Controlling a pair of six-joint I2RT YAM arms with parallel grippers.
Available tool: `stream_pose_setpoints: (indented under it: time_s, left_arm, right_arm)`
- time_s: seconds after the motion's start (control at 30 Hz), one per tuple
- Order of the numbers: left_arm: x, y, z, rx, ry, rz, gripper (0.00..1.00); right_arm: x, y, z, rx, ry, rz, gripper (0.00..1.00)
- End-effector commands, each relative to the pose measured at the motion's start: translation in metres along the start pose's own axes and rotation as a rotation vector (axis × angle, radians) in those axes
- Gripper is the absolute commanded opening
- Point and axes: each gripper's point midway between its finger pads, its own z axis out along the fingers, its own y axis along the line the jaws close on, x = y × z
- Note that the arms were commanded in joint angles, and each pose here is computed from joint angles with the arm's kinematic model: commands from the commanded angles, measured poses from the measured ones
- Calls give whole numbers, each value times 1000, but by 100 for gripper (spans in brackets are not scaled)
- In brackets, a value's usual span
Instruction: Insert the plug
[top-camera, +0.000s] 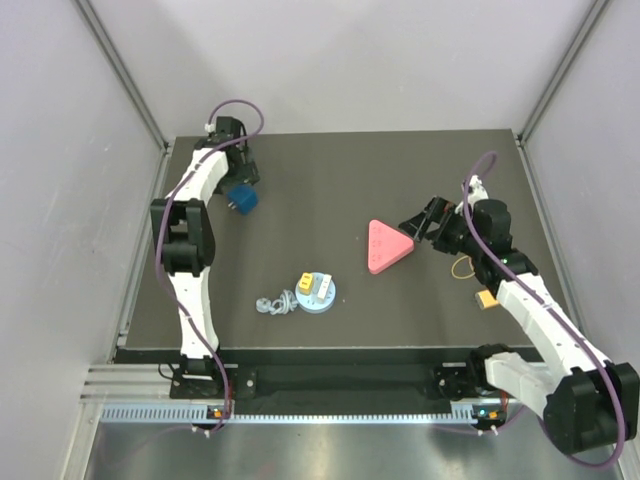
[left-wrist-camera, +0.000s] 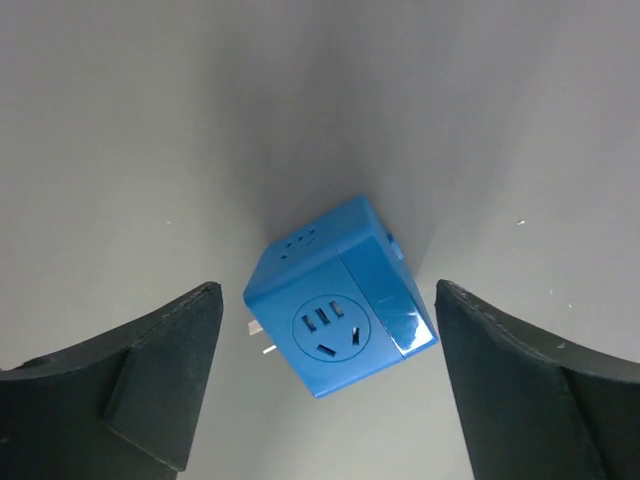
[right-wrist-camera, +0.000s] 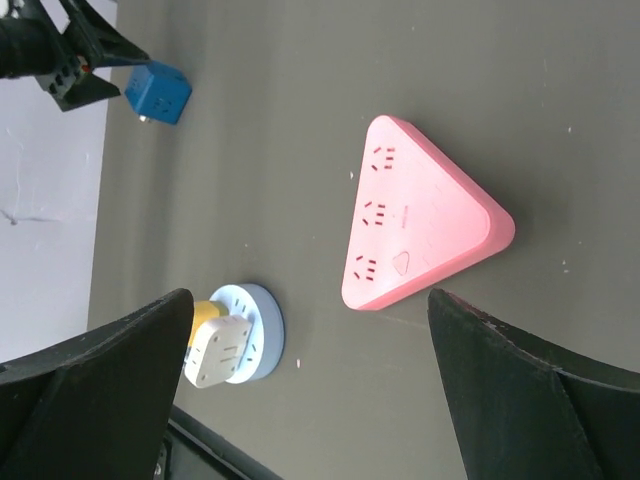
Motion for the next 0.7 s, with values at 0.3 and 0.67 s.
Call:
stream_pose_setpoints:
  time_s: [0.3,0.67]
  left_arm:
    - [36,-19,-7,114,97,14,80]
    - [52,-69,-62,347,83,179,7]
  right_arm:
    - [3,2,3,-11,27,-42,100]
    - [2,7,-11,-21,9,-46,100]
